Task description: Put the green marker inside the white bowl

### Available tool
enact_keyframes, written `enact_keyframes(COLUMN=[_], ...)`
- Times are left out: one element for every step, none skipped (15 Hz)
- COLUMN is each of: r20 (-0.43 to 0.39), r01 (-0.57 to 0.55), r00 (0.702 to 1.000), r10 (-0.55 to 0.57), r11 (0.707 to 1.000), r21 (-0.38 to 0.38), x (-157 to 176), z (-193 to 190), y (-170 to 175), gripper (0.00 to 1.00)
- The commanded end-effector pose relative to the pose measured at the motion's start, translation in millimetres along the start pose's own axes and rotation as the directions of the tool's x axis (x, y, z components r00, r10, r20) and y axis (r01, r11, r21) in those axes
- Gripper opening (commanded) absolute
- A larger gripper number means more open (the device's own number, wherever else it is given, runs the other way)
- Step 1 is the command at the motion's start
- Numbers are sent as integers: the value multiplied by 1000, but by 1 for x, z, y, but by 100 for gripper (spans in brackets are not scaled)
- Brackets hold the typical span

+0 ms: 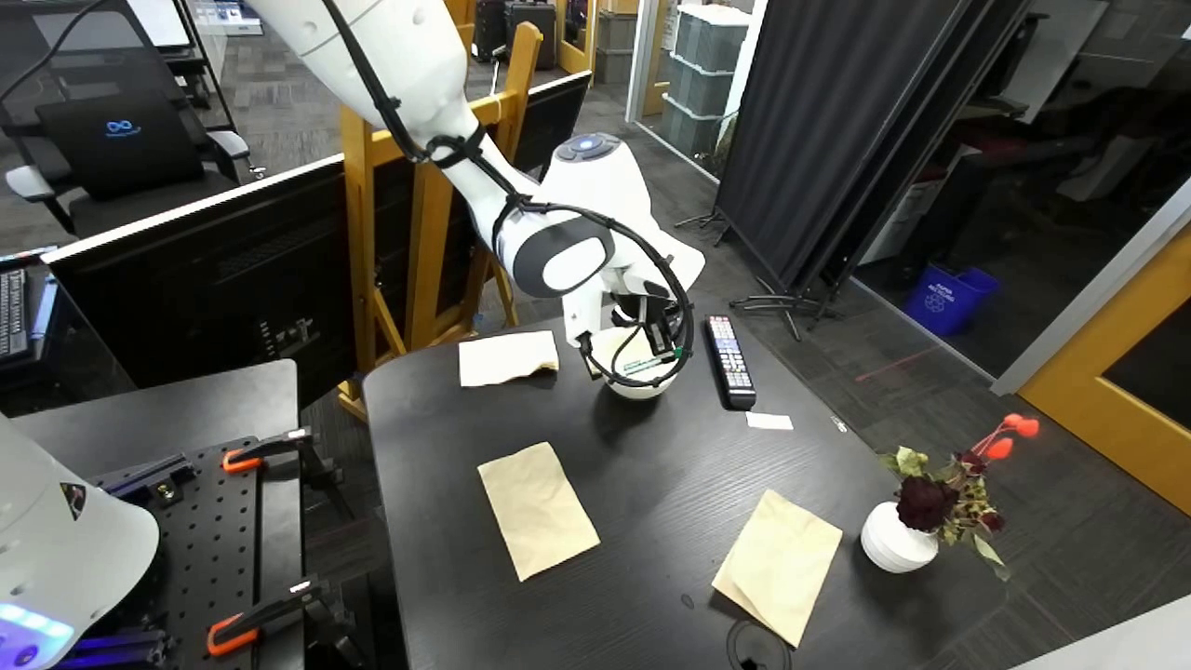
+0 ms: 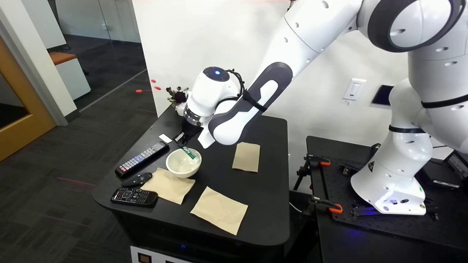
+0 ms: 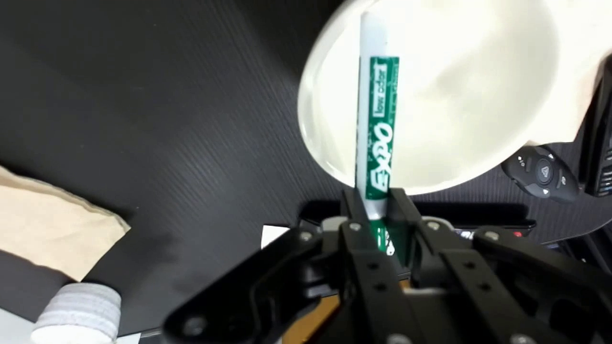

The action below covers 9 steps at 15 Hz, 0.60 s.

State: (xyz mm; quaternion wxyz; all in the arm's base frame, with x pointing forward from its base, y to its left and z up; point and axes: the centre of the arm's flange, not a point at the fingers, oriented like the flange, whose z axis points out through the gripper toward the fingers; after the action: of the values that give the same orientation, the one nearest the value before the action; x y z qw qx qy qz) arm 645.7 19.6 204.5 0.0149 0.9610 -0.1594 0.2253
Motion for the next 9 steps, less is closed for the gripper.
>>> enact_keyframes(r20=[-29,-31,-34,-38,-42,-46,-50,-54,-55], r01=[-19,-16,-16,-23,-26,-27,-30,-32,-38], r00=[999,999,999,999,999,999,998,998,998], r10=[18,15,16,22,25,26,29,31,38], r11=[1000,1000,1000,1000,1000,1000,999,999,999], r21=[-10,-12,-12,-13,-14,-13,-14,-13,-12], x=[-5,-6,-6,-6,-6,-6,-6,-6,-6], z=[-4,-5,-6,-8,-9,-11,-13,-14,-15], y=[-10,-11,-12,-12,-12,-12,-12,-10,-10], gripper=[44,49,57,64,73,79,88,95,100])
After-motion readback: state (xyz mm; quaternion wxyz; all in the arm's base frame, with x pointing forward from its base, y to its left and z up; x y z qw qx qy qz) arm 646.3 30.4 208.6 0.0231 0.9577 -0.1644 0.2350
